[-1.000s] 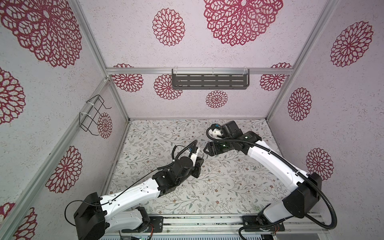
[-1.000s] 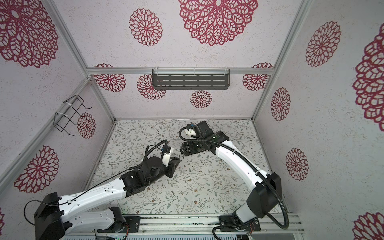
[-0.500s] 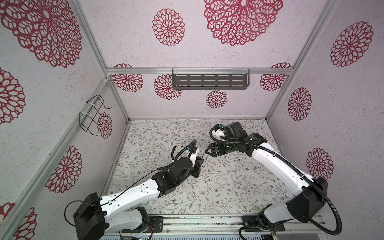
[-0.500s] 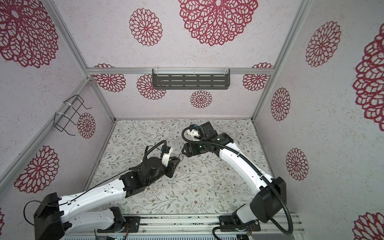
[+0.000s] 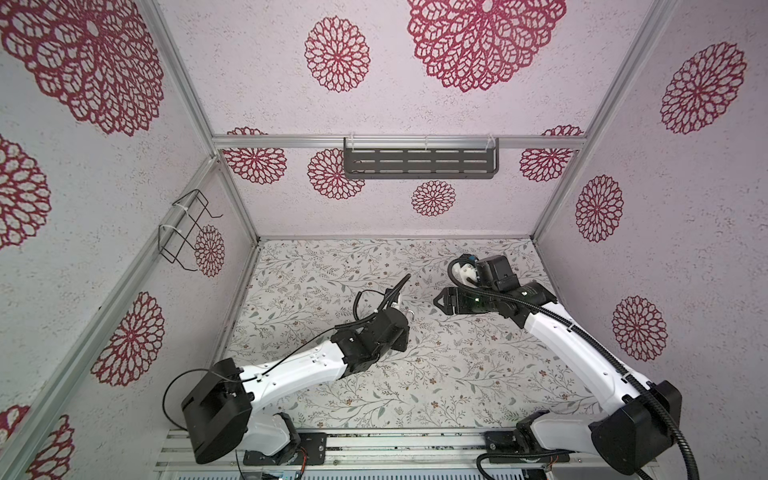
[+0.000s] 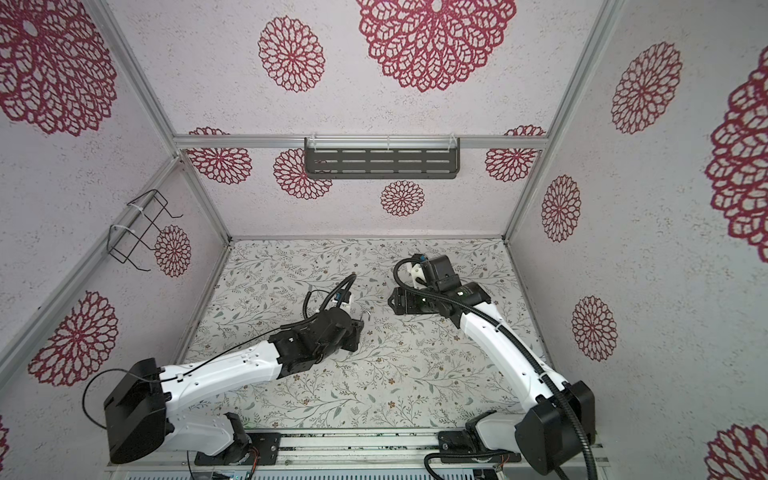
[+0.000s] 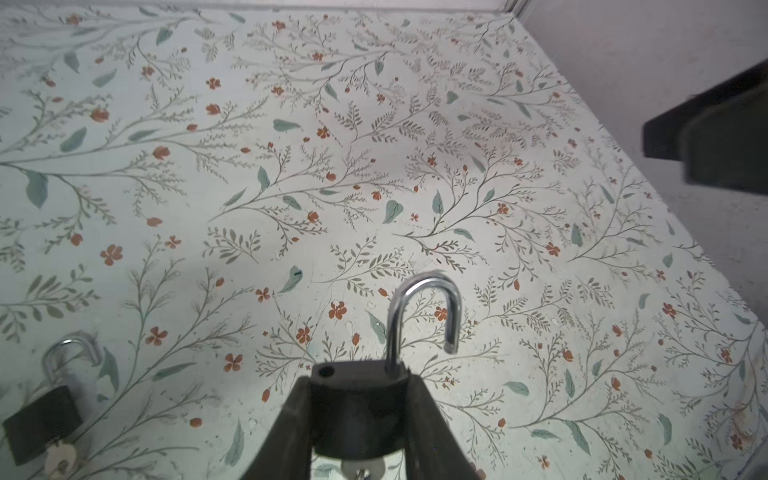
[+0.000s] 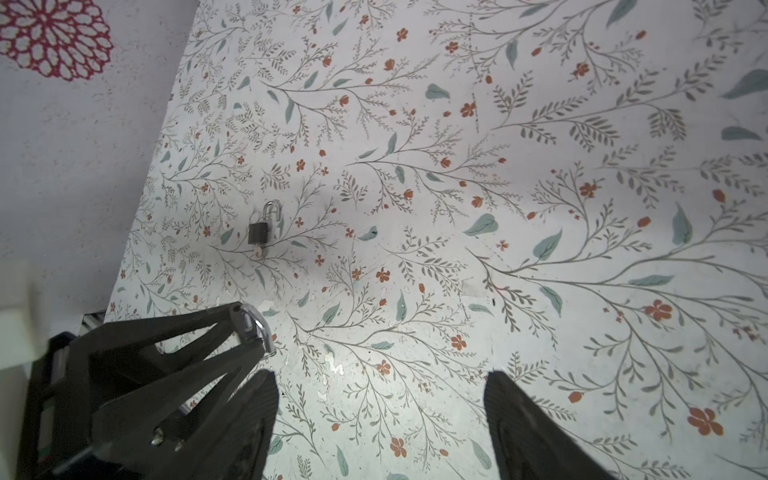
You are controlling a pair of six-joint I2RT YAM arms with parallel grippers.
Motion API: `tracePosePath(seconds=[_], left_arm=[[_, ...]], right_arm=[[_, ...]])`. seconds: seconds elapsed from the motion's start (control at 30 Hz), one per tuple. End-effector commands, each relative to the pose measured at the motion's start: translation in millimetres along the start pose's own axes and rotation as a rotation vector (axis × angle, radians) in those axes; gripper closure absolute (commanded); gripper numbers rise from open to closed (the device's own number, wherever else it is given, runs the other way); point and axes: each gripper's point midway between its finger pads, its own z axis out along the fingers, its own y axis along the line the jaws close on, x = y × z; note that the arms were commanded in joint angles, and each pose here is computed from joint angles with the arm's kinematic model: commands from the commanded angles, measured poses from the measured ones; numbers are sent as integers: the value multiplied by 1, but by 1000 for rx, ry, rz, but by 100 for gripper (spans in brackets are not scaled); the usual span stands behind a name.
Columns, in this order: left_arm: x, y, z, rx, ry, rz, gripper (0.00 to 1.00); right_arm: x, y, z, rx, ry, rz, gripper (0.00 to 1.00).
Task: Unlock with the key
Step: 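Lower the opened padlock to the table and release it with the left gripper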
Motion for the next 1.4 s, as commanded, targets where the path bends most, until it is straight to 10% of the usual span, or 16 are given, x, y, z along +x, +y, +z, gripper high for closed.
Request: tracePosePath(seconds=[0.0, 0.3, 1.03, 1.37], left_arm=[[18, -2, 11, -57, 118, -108, 100], [52, 2, 58, -294, 378, -68, 100], [101, -2, 114, -307, 533, -146, 100], [71, -2, 99, -276, 474, -175, 49]], right_arm=[[-18, -10, -10, 11, -126, 84, 18], [-7, -34, 0, 10, -142, 180, 18], [10, -83, 0, 94, -167, 276, 18], [0, -95, -8, 142, -221, 276, 18]])
